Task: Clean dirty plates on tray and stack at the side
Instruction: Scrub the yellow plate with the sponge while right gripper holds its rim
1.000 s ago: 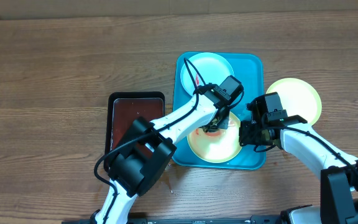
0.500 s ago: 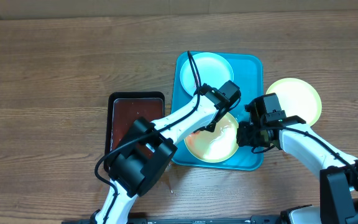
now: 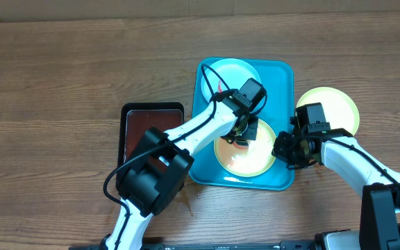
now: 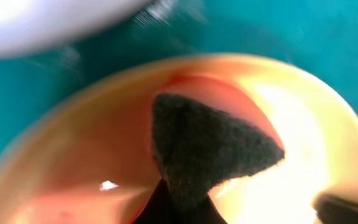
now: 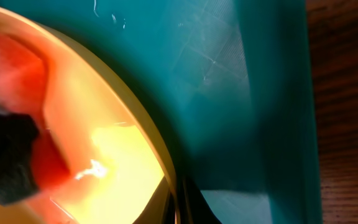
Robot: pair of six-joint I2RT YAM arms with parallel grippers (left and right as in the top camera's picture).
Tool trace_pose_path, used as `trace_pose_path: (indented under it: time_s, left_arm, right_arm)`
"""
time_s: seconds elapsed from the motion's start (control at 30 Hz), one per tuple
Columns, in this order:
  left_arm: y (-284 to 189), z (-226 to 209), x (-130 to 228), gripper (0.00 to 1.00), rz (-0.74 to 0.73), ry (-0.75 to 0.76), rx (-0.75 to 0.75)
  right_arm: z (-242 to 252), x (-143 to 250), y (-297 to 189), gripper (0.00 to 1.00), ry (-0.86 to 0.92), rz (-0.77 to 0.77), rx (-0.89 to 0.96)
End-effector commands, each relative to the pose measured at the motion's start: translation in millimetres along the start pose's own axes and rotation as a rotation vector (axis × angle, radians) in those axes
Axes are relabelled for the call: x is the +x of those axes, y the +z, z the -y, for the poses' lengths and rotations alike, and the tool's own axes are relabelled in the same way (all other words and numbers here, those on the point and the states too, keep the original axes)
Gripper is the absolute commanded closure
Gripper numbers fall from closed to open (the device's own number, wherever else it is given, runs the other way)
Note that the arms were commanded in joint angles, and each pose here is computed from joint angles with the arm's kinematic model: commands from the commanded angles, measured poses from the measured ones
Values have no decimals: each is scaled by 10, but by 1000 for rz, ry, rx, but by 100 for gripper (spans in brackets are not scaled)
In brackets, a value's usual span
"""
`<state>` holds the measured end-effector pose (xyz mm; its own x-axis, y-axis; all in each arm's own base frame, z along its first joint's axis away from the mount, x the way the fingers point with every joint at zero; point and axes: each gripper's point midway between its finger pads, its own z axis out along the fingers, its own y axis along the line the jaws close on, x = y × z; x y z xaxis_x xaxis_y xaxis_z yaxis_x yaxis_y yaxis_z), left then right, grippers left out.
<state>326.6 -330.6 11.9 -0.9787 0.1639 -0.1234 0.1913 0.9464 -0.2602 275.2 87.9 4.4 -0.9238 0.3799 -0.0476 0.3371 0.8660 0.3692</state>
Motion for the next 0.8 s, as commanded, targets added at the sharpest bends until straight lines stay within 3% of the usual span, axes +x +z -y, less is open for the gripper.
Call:
trace_pose_path:
  time_s: [0.0,0.2,0.37,0.53,0.77]
  left_arm:
    - [102,113,224,96,-103,-24,62]
    - [91,3,346,96,-149,-17,13]
    - [12,-605,197,96,-42,6,-311]
    - [-170,-1025,-22,96,69,42,-545]
    - [-253,-1241,-194,96,109,52,-601]
  right_arm:
    - [38,-152,-34,96,60,45,26]
    - [38,-153,-34,96,60,45,26]
    - [32,-163,-34,96,59,49,23]
    - [29,-168,-35,96,58,51,22]
    - [30,-166,-34,96,58,50,23]
